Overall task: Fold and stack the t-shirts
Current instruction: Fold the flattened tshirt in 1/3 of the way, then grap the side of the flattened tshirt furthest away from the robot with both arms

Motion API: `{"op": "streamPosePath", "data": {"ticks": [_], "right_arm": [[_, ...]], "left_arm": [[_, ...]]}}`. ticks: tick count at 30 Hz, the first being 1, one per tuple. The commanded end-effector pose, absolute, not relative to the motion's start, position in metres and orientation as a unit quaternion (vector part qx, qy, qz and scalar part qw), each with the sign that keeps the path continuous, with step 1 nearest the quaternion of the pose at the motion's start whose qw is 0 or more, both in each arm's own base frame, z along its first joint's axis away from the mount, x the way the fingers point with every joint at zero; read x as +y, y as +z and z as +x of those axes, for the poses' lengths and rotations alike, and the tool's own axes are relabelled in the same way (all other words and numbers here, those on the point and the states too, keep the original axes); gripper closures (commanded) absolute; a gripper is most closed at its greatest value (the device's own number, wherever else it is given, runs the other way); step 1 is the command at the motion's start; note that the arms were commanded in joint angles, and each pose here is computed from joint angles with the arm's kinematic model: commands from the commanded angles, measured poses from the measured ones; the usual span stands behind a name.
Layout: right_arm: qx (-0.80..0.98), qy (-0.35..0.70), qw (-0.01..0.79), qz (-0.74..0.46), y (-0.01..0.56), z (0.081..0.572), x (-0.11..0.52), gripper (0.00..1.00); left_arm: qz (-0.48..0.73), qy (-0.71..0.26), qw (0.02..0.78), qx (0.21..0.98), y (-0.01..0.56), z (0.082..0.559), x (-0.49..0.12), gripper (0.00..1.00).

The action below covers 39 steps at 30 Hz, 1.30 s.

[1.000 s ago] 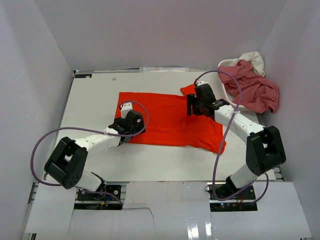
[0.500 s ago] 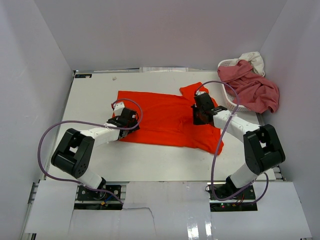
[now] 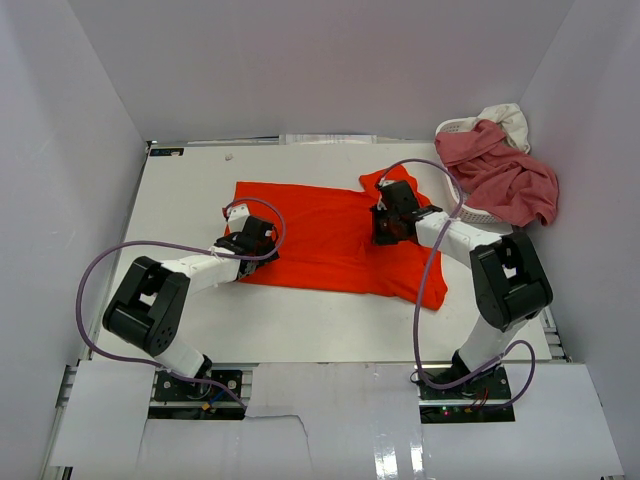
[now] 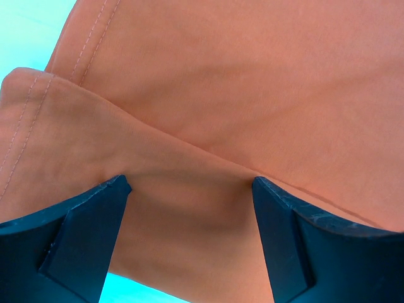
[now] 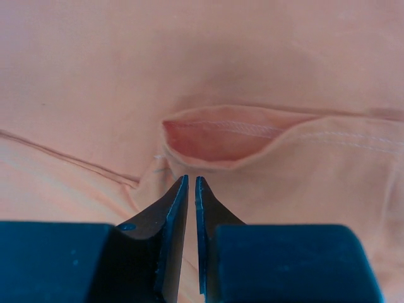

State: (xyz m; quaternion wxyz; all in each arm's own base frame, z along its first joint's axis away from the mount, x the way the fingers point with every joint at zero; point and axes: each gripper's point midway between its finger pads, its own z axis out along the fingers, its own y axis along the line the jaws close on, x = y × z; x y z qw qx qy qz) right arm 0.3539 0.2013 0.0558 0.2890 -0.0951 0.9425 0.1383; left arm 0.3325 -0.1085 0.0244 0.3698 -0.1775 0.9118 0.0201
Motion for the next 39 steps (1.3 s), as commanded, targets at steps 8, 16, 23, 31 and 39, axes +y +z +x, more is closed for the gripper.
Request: {"op": "streamPosePath", "data": {"ticks": [8,16,23,31,39], "right_arm": [[0.925,0.196,0.309,-0.102,0.073,0.375,0.232,0.85],[0.933,0.178,0.296,-0.101,0.054,0.386,0.234,0.89],[0.945,0.118,0.295,-0.083,0.036,0.398,0.217,0.91],[0.940,0.088,0.320,-0.075,0.044,0.424,0.214,0.91],[0.937,0.081,0.332,-0.075,0.056,0.442,0.216,0.91]], "left_arm": [[-0.174,0.041,0.315,0.932,-0.002,0.307,-0.101,0.09],[-0.173,0.041,0.315,0.932,-0.003,0.308,-0.101,0.09],[-0.171,0.042,0.317,0.932,-0.002,0.308,-0.101,0.09],[-0.174,0.045,0.317,0.931,-0.002,0.306,-0.099,0.09],[-0.176,0.045,0.319,0.930,0.001,0.305,-0.097,0.09]]}}
